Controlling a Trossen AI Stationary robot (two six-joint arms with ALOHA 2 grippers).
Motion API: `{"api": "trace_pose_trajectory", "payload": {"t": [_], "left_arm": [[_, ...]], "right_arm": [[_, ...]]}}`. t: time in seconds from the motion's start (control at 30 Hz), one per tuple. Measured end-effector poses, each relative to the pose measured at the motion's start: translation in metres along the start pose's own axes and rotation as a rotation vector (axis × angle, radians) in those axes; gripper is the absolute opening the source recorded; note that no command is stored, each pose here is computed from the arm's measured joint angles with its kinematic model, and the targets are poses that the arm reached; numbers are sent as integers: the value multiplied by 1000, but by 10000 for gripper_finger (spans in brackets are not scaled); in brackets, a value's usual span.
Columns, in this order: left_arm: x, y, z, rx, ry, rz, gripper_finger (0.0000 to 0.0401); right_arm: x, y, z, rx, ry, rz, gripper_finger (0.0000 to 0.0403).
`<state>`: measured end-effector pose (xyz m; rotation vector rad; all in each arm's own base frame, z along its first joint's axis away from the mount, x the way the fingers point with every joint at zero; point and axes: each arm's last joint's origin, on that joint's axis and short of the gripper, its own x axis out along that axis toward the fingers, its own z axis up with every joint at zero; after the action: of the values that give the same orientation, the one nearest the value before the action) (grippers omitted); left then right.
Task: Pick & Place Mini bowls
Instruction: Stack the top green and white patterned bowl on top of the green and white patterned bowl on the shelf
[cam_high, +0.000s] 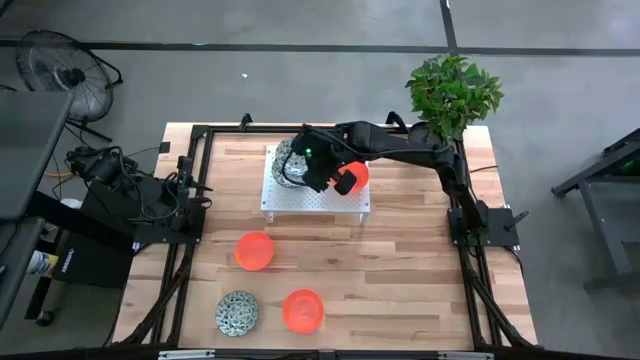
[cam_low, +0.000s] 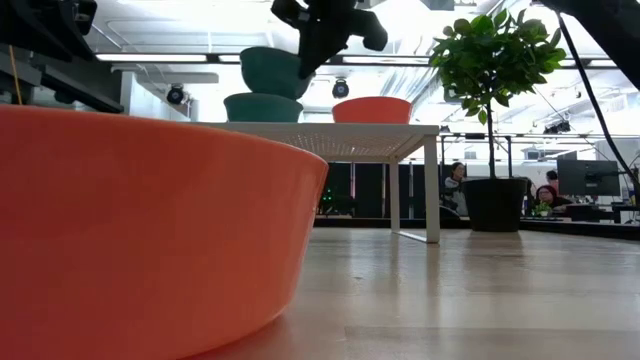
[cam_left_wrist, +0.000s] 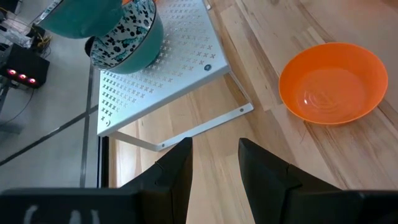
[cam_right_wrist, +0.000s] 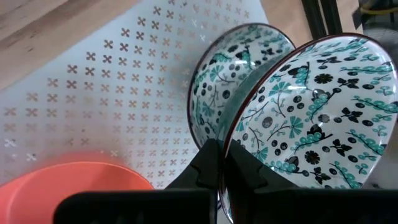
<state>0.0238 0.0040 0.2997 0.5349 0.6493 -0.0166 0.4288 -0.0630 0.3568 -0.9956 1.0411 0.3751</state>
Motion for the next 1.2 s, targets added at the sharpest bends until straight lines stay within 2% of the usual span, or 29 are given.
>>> {"api": "trace_pose_trajectory", "payload": {"t": [0.27,0.53,0.8,1.2], "left_arm": [[0,0,0,0,0,0,124],[0,0,0,0,0,1,124],[0,0,0,0,1,1,124],[0,0,0,0,1,1,124]], "right_arm": [[5,0,4,-115,-71,7,1],[26,2,4,-171,-23,43,1],[31,1,5,-181,-21,34,1],[31,1,7,-134,-31,31,5]]}}
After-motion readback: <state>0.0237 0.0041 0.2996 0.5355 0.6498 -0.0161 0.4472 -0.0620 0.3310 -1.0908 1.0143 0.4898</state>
